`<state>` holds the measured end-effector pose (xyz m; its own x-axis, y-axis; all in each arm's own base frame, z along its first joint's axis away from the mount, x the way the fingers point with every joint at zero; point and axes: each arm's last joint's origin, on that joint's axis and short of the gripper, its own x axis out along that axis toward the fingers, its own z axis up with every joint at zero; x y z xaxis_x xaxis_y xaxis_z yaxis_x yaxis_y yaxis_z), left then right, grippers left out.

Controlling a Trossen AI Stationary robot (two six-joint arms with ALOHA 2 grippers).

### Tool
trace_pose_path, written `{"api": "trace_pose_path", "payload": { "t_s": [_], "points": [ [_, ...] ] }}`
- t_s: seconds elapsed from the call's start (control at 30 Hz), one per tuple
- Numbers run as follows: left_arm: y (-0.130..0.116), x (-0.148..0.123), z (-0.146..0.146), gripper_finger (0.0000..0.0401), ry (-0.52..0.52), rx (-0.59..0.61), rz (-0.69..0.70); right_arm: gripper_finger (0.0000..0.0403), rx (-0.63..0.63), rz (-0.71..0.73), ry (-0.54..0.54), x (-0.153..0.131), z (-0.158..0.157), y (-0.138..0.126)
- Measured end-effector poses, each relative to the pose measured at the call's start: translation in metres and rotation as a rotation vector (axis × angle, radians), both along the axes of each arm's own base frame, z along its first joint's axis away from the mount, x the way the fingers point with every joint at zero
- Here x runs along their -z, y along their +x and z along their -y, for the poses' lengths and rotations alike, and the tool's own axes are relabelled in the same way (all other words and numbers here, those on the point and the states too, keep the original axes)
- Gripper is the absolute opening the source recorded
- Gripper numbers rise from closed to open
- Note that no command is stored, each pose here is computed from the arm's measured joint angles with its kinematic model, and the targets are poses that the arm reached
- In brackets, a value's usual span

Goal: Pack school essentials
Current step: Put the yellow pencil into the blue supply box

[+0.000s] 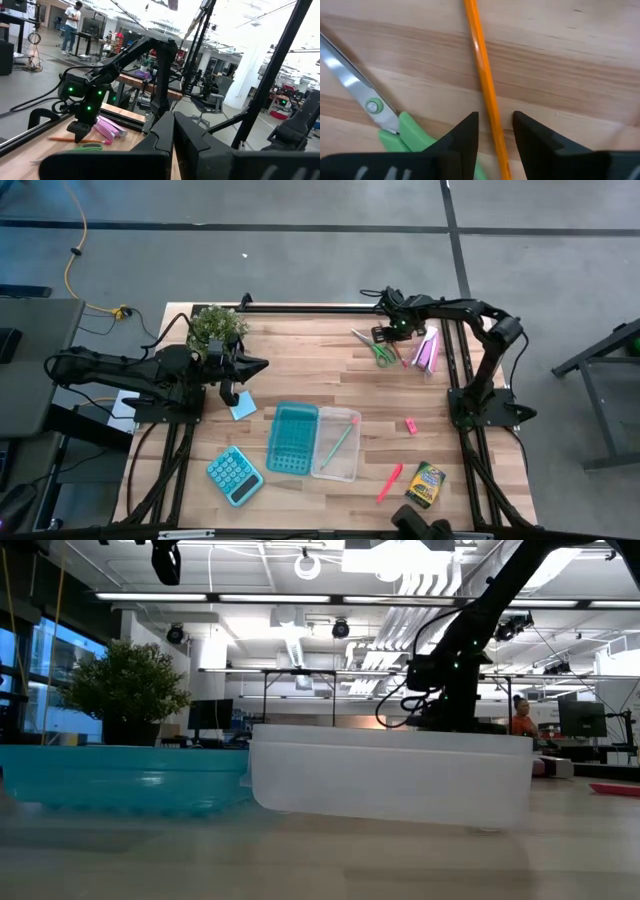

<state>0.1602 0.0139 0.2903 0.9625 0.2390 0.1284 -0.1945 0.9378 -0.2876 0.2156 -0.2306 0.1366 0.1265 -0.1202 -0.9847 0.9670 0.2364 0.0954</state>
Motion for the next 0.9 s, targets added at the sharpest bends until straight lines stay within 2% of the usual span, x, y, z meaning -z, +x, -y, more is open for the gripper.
{"api": "trace_pose_path", "payload": {
  "t_s": [0.27, 0.47, 0.57, 0.63, 0.9],
  "points": [
    [0.000, 0.001, -0.001, 0.0000, -0.003, -0.023, -0.008, 0.0012, -0.020, -0.030, -0.004, 0.001, -0.001, -0.002],
    [0.000, 0.002, -0.001, 0.0000, -0.014, -0.030, -0.016, 0.0017, -0.048, -0.039, -0.011, 0.000, -0.001, -0.002],
    [0.000, 0.002, -0.001, 0.0000, -0.019, -0.030, -0.017, 0.0005, -0.066, -0.026, -0.025, -0.006, -0.003, -0.004],
    [0.000, 0.002, -0.001, 0.0000, -0.020, -0.030, -0.017, 0.0006, -0.077, -0.013, -0.035, -0.016, -0.006, -0.007],
    [0.000, 0.002, -0.001, 0.0000, -0.035, -0.032, -0.014, 0.0003, -0.104, 0.145, -0.232, -0.092, -0.026, -0.023]
  ]
}}
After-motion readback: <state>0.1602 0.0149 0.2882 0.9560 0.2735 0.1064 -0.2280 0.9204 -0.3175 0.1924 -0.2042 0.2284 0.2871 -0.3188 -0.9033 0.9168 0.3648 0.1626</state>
